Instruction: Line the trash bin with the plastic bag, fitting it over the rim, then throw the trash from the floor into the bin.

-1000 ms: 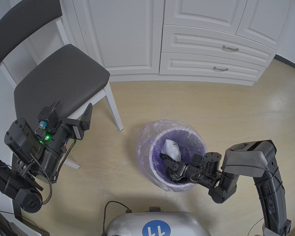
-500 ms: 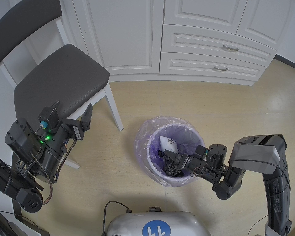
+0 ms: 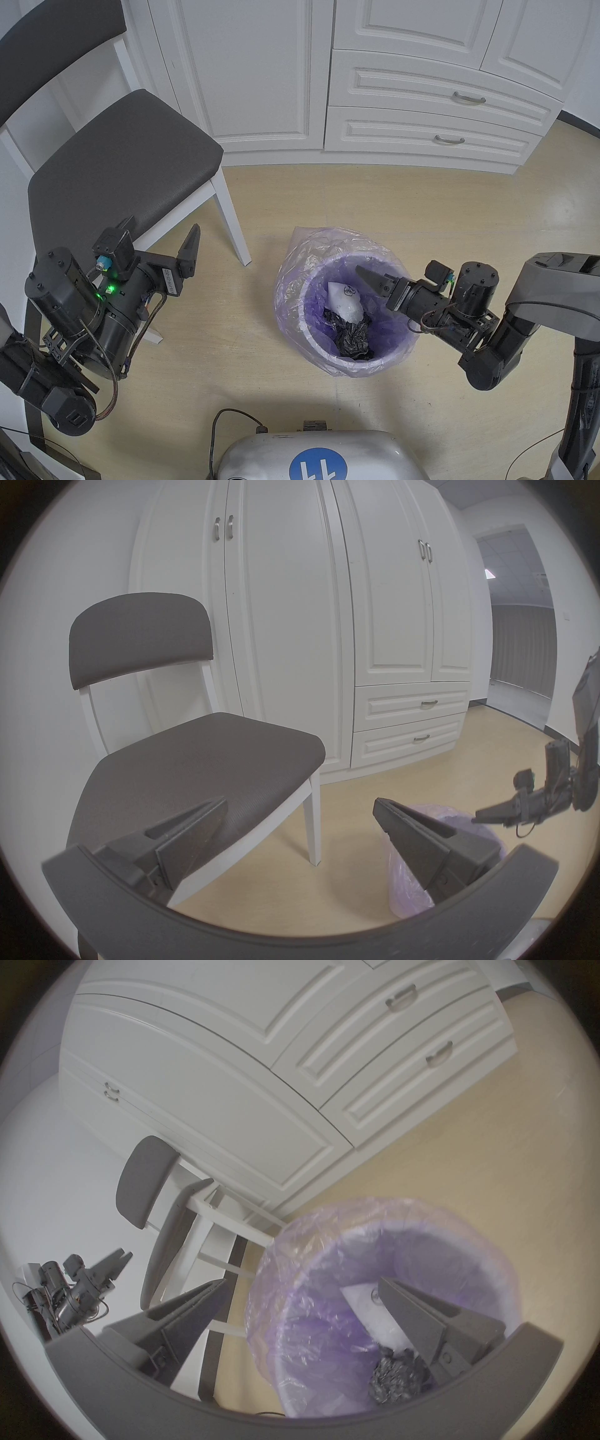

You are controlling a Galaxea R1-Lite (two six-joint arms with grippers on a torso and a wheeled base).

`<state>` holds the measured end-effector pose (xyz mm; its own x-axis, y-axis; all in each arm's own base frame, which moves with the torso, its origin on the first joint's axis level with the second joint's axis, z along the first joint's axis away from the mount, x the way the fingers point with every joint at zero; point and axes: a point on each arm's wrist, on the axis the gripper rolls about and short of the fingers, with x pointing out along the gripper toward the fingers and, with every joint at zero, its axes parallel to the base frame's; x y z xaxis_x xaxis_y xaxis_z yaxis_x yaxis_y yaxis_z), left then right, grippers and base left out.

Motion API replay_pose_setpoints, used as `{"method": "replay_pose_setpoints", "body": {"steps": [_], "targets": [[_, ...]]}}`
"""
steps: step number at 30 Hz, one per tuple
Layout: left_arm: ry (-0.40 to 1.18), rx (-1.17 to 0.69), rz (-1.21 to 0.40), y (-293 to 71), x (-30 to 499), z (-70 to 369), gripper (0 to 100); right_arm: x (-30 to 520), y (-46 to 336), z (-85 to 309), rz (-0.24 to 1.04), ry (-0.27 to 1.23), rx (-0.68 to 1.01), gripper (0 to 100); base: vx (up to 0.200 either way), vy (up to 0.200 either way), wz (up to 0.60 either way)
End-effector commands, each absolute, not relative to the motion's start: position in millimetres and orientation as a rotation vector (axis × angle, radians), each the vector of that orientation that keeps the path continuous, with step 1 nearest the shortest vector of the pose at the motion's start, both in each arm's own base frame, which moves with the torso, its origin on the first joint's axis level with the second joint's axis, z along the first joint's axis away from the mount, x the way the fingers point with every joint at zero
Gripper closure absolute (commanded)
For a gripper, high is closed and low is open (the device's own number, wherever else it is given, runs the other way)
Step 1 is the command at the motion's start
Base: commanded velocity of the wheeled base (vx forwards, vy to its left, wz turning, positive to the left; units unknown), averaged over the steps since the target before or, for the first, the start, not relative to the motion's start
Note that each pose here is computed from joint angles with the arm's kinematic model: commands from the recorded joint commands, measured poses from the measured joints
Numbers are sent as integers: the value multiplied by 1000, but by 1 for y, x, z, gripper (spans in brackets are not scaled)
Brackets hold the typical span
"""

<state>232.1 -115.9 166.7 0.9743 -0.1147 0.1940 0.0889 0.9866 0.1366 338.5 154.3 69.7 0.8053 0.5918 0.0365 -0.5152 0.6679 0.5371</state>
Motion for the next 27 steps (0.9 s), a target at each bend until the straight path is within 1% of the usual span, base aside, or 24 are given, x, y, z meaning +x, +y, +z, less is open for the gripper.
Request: {"method": "replay_pose_setpoints", "body": {"steps": [1, 4, 5, 7, 9, 10, 12, 14, 16, 19, 21, 22, 23, 26, 27], "targets": [[-155, 138, -141, -126, 234, 153, 0, 335, 142, 95, 621, 53, 529, 0, 0, 0, 0], [-112, 110, -193, -142, 236, 139, 0, 335, 135, 102, 607, 16, 489, 0, 0, 0, 0], [-73, 75, -246, -158, 236, 127, 0, 334, 130, 108, 591, 14, 465, 0, 0, 0, 0], [-39, 36, -291, -178, 245, 113, 0, 333, 122, 118, 550, 20, 439, 0, 0, 0, 0], [-39, 36, -291, -178, 245, 113, 0, 333, 122, 118, 550, 20, 439, 0, 0, 0, 0], [-12, 46, -290, -193, 264, 93, 0, 330, 113, 130, 504, 35, 432, 0, 0, 0, 0], [-12, 44, -291, -194, 265, 93, 0, 328, 110, 134, 491, 41, 427, 0, 0, 0, 0], [-8, 45, -296, -193, 261, 93, 0, 324, 99, 145, 448, 49, 392, 0, 0, 0, 0], [-19, 39, -296, -190, 257, 99, 0, 319, 94, 152, 406, 53, 368, 0, 0, 0, 0], [-89, 14, -289, -179, 245, 130, 0, 299, 82, 170, 213, 87, 267, 0, 0, 0, 0], [-89, 14, -289, -179, 245, 130, 0, 299, 82, 170, 213, 87, 267, 0, 0, 0, 0], [-147, 15, -277, -165, 227, 158, 0, 267, 72, 184, 79, 78, 215, 0, 0, 0, 0], [-147, 15, -277, -165, 227, 158, 0, 267, 72, 184, 79, 78, 215, 0, 0, 0, 0], [-262, 5, -265, -140, 194, 197, 0, 211, 57, 200, 54, 4, 207, 0, 0, 0, 0], [-270, 5, -265, -138, 191, 199, 0, 207, 55, 201, 51, -2, 207, 0, 0, 0, 0]]}}
